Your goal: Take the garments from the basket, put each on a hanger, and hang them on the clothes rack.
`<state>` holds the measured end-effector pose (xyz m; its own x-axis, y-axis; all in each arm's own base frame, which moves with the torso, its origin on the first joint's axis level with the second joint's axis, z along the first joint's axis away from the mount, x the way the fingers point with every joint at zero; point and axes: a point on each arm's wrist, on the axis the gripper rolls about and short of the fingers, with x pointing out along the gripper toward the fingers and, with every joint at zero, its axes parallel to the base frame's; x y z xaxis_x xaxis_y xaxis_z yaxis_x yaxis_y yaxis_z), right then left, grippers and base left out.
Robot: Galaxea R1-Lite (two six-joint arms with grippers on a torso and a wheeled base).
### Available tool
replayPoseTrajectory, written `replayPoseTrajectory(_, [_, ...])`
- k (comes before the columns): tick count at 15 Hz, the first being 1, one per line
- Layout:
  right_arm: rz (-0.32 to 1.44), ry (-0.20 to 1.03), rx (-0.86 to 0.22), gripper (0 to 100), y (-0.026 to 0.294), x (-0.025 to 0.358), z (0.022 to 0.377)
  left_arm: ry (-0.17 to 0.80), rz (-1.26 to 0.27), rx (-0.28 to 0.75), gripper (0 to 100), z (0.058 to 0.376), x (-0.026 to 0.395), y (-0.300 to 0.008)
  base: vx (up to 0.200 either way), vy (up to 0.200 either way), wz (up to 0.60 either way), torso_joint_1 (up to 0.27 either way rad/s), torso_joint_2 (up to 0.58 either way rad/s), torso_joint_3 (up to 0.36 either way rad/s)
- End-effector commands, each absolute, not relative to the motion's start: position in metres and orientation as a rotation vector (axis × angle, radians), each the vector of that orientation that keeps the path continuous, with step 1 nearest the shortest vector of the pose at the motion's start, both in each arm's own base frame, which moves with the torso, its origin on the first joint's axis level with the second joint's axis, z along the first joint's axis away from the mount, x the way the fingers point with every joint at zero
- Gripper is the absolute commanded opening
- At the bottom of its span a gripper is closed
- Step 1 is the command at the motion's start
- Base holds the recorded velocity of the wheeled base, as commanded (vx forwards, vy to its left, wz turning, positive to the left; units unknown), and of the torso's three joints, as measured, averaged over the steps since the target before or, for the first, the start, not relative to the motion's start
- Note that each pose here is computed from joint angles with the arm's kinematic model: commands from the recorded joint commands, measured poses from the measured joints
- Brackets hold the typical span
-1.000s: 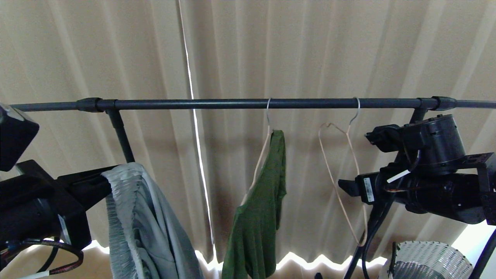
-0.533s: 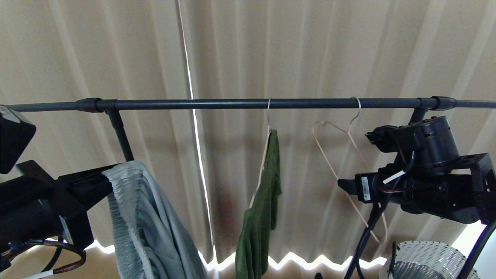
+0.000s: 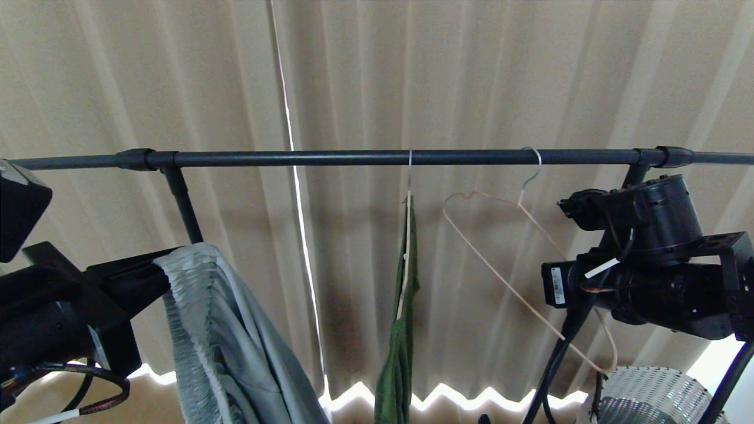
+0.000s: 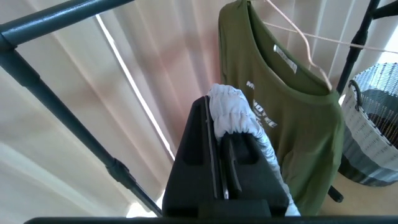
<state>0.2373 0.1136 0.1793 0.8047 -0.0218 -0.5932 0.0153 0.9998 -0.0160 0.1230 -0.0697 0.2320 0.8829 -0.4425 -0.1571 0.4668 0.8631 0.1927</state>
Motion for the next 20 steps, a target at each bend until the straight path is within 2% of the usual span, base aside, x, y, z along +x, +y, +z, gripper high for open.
replayPoseTrajectory(1, [-0.01, 0.59, 0.01, 0, 0.11, 0.229, 0.192, 0.104, -0.472, 0.231, 0, 0.232, 0.122, -0.068, 0.0, 0.0, 0.0, 0.0, 0.0, 0.0])
replayPoseTrajectory(7, [0.005, 0.503, 0.047, 0, 0.097, 0.204, 0.217, 0.097, -0.47, 0.23, 0, 0.233, 0.12, -0.067, 0.0, 0.0, 0.0, 0.0, 0.0, 0.0])
replayPoseTrajectory(11, [0.007, 0.496, 0.049, 0, 0.089, 0.19, 0.216, 0.1, -0.463, 0.253, 0, 0.23, 0.119, -0.066, 0.0, 0.0, 0.0, 0.0, 0.0, 0.0])
replayPoseTrajectory(20, [0.006, 0.493, 0.05, 0, 0.088, 0.188, 0.215, 0.101, -0.428, 0.259, 0, 0.231, 0.122, -0.062, -0.2, 0.0, 0.0, 0.002, 0.0, 0.002])
